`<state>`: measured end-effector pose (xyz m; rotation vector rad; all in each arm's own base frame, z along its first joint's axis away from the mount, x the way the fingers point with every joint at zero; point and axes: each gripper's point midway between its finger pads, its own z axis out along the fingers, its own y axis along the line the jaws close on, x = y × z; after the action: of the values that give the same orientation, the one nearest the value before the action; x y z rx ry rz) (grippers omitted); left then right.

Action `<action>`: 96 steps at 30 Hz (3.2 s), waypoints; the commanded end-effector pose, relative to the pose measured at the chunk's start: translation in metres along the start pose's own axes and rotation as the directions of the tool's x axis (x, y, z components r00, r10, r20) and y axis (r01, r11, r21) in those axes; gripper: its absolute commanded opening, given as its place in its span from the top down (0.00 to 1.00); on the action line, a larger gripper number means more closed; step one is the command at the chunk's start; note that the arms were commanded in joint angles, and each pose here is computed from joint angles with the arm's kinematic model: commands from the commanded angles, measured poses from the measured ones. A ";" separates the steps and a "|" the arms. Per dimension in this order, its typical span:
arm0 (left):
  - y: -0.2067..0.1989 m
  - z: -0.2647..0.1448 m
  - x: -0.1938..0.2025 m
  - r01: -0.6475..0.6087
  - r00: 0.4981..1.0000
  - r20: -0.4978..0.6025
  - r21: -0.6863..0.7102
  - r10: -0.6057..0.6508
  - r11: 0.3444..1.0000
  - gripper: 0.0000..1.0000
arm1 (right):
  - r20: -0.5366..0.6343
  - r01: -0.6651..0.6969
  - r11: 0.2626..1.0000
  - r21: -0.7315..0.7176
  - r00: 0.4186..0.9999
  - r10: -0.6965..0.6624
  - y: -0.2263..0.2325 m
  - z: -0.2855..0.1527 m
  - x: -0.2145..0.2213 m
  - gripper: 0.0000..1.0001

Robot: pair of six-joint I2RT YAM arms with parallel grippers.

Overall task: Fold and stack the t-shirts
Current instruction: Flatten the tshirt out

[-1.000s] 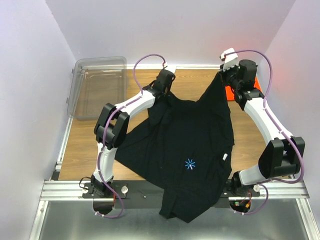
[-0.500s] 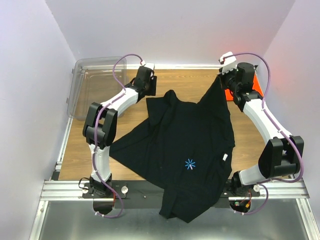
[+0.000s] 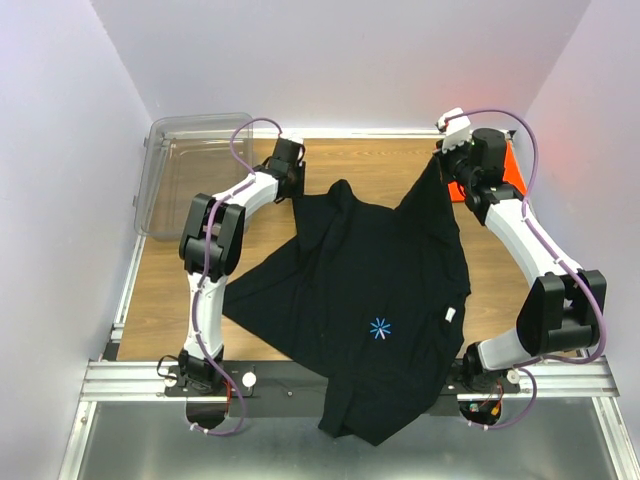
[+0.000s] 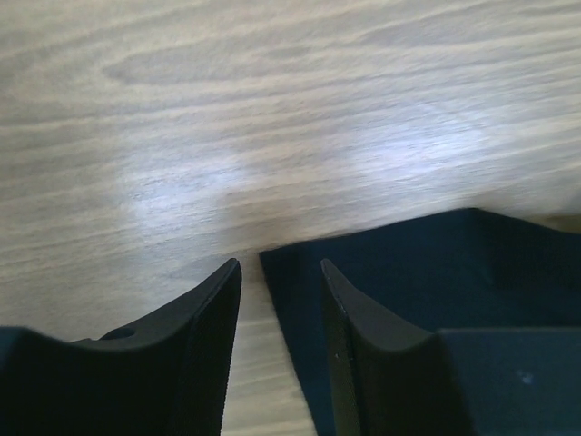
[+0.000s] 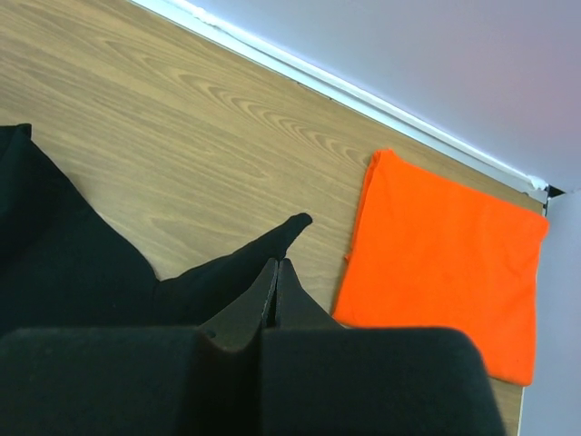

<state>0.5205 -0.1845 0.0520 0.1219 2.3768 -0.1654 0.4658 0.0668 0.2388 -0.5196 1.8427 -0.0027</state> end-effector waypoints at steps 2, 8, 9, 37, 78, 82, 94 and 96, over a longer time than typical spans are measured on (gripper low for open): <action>0.011 0.013 0.010 0.014 0.998 -0.055 -0.004 -0.014 1.000 0.54 | 0.000 -0.016 1.000 -0.019 1.000 0.016 0.003 0.005 0.007 0.99; 0.009 0.021 0.010 0.007 0.997 -0.077 0.020 -0.005 1.000 0.56 | -0.008 -0.018 1.000 -0.024 1.000 0.017 0.005 0.006 0.011 0.99; 0.006 0.024 0.015 0.008 0.996 -0.094 0.040 -0.004 0.999 0.57 | -0.009 -0.019 0.999 -0.026 1.000 0.019 0.005 0.006 0.011 0.99; 0.008 0.016 0.059 -0.012 0.966 -0.258 0.055 0.026 0.998 0.66 | -0.012 -0.018 0.999 -0.027 1.000 0.018 0.005 0.008 0.012 0.99; 0.017 -0.153 -0.078 -0.012 0.966 0.257 -0.037 0.021 0.999 1.00 | 0.031 0.016 1.000 -0.021 0.999 -0.015 -0.006 -0.005 -0.015 0.99; 0.020 -0.183 -0.097 0.001 0.941 0.338 -0.042 0.013 0.999 1.00 | 0.089 0.022 1.000 -0.011 0.996 -0.021 -0.013 -0.018 -0.046 0.99; 0.032 -0.272 -0.143 0.035 0.827 0.562 -0.063 0.007 0.997 1.00 | 0.239 0.030 1.000 0.000 0.971 -0.029 -0.027 -0.067 -0.136 0.99; 0.032 -0.292 -0.151 0.034 0.796 0.605 -0.048 0.003 0.998 1.00 | 0.277 0.027 1.000 0.001 0.960 -0.026 -0.030 -0.079 -0.156 0.99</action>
<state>0.4440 -0.1269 0.3314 0.0405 1.8346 -0.1424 0.4564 0.0724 0.3741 -0.5306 1.6221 0.0204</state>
